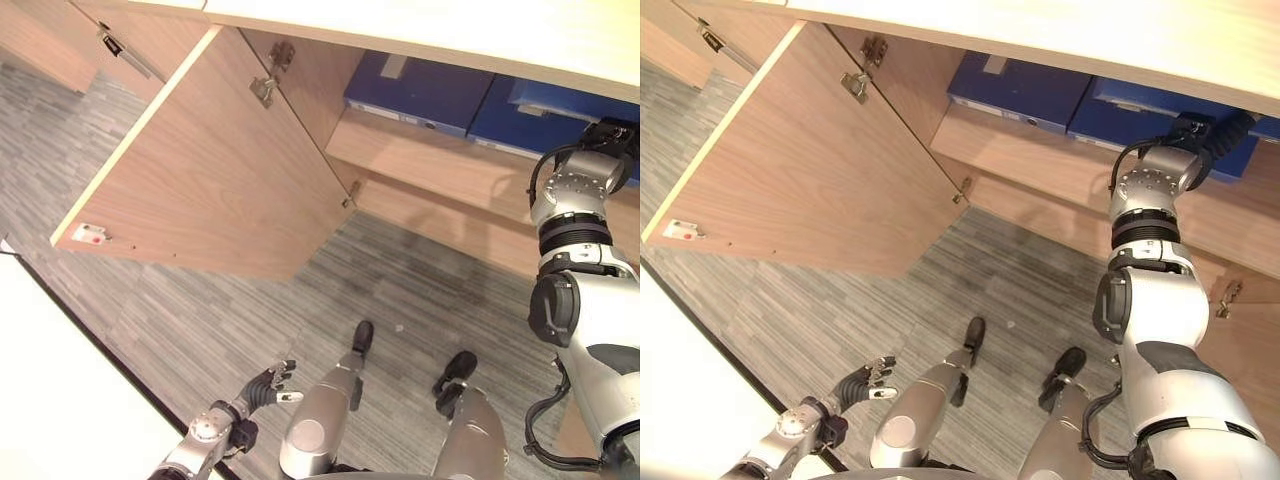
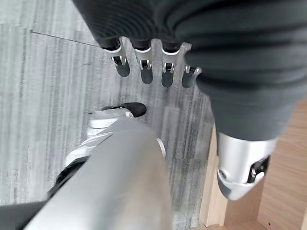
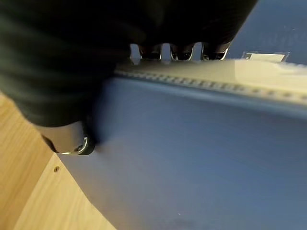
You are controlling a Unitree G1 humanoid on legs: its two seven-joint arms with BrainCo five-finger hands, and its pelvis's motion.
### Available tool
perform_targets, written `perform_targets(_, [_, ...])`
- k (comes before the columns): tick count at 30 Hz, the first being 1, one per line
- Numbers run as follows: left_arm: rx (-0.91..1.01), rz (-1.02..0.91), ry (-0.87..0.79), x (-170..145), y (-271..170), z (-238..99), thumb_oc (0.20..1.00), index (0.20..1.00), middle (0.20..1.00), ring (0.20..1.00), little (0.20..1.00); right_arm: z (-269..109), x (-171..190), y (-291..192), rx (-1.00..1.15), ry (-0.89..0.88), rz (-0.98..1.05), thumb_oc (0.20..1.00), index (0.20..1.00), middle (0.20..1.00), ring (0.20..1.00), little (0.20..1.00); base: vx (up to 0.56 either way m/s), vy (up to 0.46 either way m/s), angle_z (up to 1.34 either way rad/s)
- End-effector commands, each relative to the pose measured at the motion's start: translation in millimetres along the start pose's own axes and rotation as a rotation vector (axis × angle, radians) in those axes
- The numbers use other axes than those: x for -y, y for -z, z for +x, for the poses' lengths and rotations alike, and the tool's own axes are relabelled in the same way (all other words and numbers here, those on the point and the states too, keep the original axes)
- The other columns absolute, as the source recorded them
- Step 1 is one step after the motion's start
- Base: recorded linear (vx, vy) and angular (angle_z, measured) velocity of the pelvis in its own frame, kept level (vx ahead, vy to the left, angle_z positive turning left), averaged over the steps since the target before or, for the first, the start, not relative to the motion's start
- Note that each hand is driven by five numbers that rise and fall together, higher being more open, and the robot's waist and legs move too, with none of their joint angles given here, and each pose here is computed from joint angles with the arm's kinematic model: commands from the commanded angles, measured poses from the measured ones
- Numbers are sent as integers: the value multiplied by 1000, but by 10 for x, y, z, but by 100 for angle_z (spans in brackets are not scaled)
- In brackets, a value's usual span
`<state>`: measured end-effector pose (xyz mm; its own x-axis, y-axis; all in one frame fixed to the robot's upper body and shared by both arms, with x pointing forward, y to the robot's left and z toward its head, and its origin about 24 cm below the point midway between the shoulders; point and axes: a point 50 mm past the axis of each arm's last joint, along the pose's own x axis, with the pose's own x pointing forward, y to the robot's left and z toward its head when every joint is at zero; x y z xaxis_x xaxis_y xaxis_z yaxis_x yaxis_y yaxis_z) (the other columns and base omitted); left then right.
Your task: Put the empty folder in the office cabinet
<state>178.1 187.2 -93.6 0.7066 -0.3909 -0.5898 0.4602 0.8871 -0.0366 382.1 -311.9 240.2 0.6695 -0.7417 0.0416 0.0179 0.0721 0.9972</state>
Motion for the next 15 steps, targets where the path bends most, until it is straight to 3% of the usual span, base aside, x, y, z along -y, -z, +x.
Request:
perform_targets(1, [-64,47,-54,-224,103,-137,1000,1000,1000,1000,1000,-21,-110,-31,23,-118,-63,200,200,200,200,200,34,-94,5])
perform_targets(6, [-46,23,-118,-319,49,-102,1000,1000,1000,1000,1000,-45,-66,-31,29,-130,-71,200,200,200,200,200,-47,-126,10])
perform_targets(10, [-47,31,-102,-272,32,-52,1000,1000,1000,1000,1000,-50,-184,-93,55,-160,-55,200,200,200,200,200,175,140,34])
perform_targets(15, [-103,62,-84,-221,175,-95,1000,1000,1000,1000,1000,-83,-82,-41,38,-145,-75,200,200,200,200,200,162,133,-8])
